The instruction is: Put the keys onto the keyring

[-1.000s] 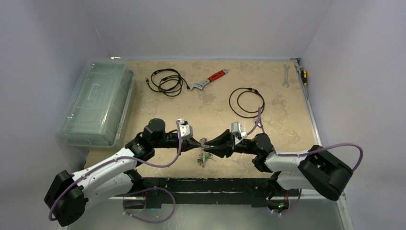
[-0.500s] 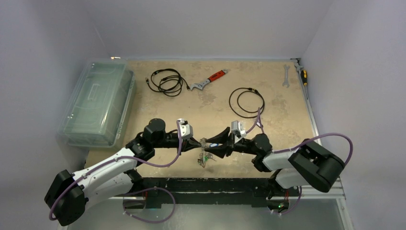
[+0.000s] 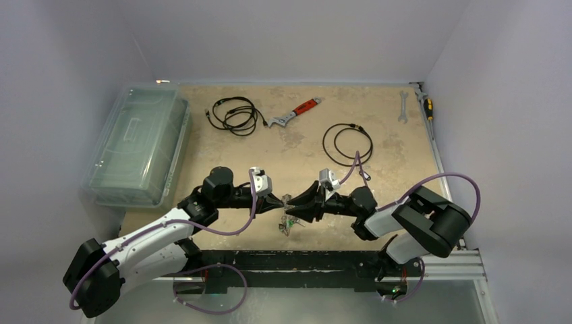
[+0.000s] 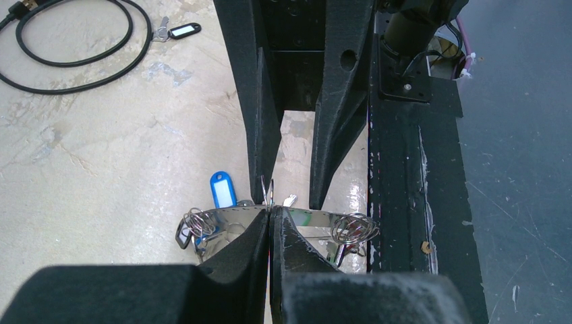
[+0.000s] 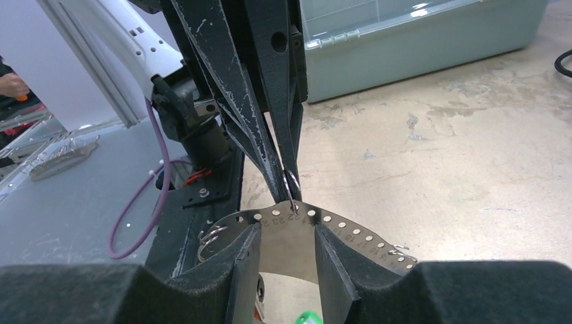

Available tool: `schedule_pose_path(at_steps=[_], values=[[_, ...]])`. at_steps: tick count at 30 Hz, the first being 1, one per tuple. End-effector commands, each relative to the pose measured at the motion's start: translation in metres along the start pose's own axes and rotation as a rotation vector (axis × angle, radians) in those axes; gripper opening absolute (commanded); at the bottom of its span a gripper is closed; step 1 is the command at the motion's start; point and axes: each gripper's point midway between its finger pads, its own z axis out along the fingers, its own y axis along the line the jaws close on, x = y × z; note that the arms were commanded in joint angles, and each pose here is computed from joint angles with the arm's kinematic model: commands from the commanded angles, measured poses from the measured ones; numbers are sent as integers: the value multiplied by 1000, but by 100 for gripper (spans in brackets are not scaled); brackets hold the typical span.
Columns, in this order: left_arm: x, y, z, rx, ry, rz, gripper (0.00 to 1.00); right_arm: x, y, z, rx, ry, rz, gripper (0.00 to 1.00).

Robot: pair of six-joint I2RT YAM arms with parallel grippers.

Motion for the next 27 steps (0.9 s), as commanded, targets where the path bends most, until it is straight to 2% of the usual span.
schedule_pose_path(at_steps=[1, 14, 22, 27], values=[[0, -4, 2, 25, -13, -3, 0, -41, 11, 8, -65, -131, -126, 37], [1, -5, 3, 30, -6, -12, 0, -49, 10, 10, -61, -136, -154, 29], [1, -4, 3, 28, -4, -16, 0, -43, 9, 11, -69, -111, -147, 17], [2, -4, 3, 26, -2, -18, 0, -36, 6, 13, -70, -98, -126, 15]])
